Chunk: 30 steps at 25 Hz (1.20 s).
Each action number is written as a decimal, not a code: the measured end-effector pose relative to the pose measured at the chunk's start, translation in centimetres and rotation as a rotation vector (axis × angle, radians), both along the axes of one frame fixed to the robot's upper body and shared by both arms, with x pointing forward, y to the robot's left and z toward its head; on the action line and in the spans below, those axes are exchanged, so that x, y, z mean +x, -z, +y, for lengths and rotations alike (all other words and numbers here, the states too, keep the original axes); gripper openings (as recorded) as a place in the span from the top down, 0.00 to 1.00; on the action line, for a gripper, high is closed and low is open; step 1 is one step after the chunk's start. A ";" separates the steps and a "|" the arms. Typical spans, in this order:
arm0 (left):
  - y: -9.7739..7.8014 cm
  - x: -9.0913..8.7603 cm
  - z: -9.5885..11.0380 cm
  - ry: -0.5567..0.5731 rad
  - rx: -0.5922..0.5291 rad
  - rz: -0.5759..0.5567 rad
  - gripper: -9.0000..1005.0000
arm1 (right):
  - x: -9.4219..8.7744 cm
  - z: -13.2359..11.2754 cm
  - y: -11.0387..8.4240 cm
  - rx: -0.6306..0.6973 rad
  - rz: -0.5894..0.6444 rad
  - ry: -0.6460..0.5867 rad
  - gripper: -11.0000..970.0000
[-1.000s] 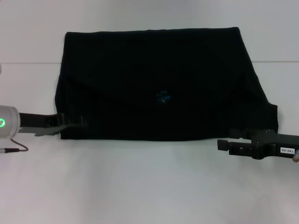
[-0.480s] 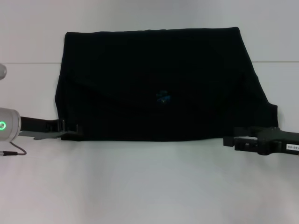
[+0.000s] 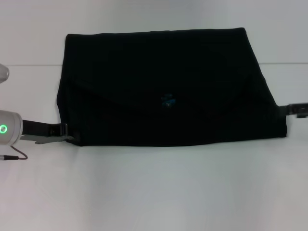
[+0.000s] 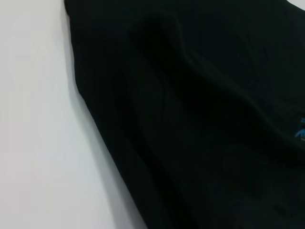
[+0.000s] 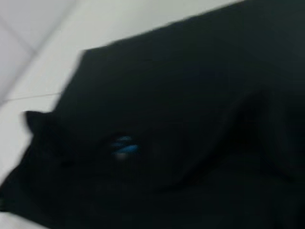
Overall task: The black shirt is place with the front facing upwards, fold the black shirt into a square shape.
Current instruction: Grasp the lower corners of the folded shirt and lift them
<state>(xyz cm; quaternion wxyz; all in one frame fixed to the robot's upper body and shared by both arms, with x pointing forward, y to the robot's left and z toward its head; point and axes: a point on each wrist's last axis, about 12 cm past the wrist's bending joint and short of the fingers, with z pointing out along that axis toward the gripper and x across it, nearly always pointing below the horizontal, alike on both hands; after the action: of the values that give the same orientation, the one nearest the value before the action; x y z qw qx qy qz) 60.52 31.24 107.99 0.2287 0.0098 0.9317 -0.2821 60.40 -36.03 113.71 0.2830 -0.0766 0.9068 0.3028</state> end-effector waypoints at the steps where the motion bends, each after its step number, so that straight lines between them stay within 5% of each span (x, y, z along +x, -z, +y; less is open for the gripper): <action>1: 0.0 0.0 0.0 0.000 0.000 0.000 0.82 | 0.5 -0.2 -0.7 -0.028 0.034 0.027 0.23; 5: 0.0 0.0 0.0 0.001 0.001 -0.001 0.93 | 2.4 0.5 -2.0 -0.152 0.096 0.086 0.25; 9: -0.1 0.1 0.0 0.002 0.002 -0.004 0.97 | 3.5 2.3 -1.1 -0.211 0.108 0.075 0.26; 17: -0.3 0.2 -0.1 0.006 -0.003 -0.008 0.97 | 3.9 4.7 1.7 -0.267 0.104 0.040 0.29; 30: -0.4 0.2 -0.2 0.012 -0.011 -0.006 0.97 | 4.1 5.8 2.9 -0.334 0.074 0.016 0.33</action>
<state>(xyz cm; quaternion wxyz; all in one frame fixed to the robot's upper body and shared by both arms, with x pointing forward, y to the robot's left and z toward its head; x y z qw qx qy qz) 60.69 31.06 108.39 0.2301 0.0147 0.9293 -0.2887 64.53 -30.23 110.83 0.2353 -0.1040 0.9549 0.1481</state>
